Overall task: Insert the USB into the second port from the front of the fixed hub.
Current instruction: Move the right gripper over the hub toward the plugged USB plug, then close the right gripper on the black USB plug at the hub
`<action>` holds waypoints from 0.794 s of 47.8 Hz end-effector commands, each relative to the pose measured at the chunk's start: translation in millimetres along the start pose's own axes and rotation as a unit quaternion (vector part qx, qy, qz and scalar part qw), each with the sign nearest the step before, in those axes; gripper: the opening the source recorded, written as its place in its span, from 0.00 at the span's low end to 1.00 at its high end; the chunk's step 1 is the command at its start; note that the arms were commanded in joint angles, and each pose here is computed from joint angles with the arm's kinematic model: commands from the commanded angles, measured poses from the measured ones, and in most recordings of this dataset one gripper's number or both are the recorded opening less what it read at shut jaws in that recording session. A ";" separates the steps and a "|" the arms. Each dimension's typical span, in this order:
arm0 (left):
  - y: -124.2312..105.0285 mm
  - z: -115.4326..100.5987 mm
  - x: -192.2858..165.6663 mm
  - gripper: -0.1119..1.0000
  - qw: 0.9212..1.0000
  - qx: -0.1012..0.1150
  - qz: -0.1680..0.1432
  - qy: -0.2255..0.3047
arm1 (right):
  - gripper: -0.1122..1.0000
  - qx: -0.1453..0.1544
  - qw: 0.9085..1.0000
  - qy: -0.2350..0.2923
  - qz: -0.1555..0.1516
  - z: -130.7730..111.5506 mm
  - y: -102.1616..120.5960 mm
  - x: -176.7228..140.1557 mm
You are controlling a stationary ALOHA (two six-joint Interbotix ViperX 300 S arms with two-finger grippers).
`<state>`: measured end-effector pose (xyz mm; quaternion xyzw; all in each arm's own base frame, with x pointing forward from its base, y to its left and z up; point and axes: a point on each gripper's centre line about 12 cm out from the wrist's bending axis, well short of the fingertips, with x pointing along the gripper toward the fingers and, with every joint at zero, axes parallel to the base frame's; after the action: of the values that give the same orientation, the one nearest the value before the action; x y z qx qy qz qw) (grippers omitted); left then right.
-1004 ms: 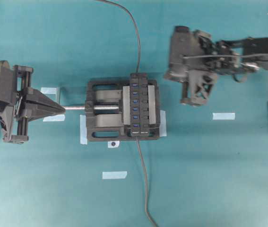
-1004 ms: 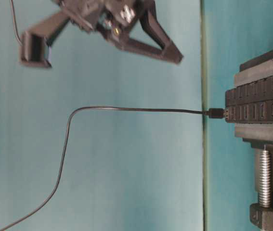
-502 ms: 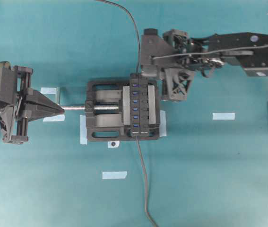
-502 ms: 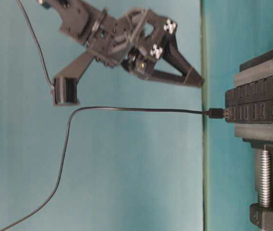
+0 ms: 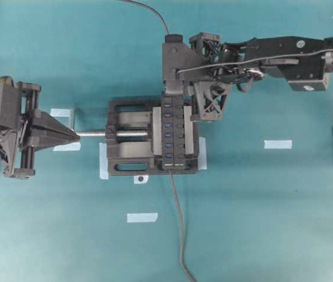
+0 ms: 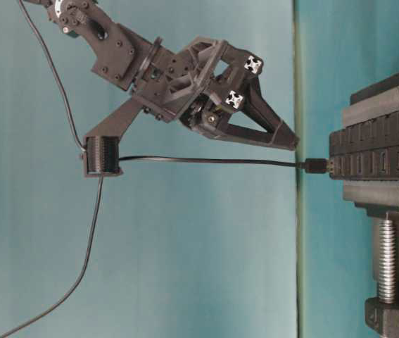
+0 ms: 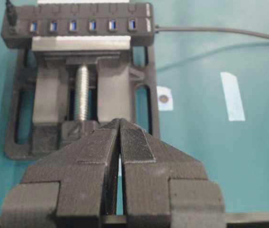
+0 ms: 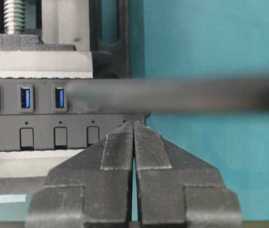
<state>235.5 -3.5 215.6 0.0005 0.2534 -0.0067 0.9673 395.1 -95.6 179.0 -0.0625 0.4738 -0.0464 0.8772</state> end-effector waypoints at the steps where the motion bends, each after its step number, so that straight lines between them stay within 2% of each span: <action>1: 0.0 9.7 -0.9 0.10 1.000 -0.001 0.000 -0.014 | 0.09 -0.007 1.000 -0.020 -0.005 11.6 -2.6 -8.4; 17: 0.0 9.7 -0.9 0.10 1.000 -0.001 0.000 -0.014 | 0.09 -0.012 1.000 -0.028 -0.004 14.5 1.2 -8.5; 27: 0.0 9.7 -0.9 0.10 1.000 -0.001 0.000 -0.014 | 0.15 -0.013 0.999 -0.033 -0.004 16.0 2.9 -8.0; 32: 0.0 9.7 -0.9 0.10 1.000 -0.001 0.000 -0.014 | 0.27 -0.015 0.999 -0.032 -0.002 15.9 4.9 -6.9; 38: 0.0 10.4 -1.0 0.10 1.000 -0.001 0.000 -0.015 | 0.51 -0.014 0.999 -0.032 -0.001 16.4 6.7 -6.0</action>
<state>235.5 -3.5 215.6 -0.0002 0.2534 -0.0065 0.9673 399.6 -88.3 178.1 -0.0700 0.4651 -0.0382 0.8816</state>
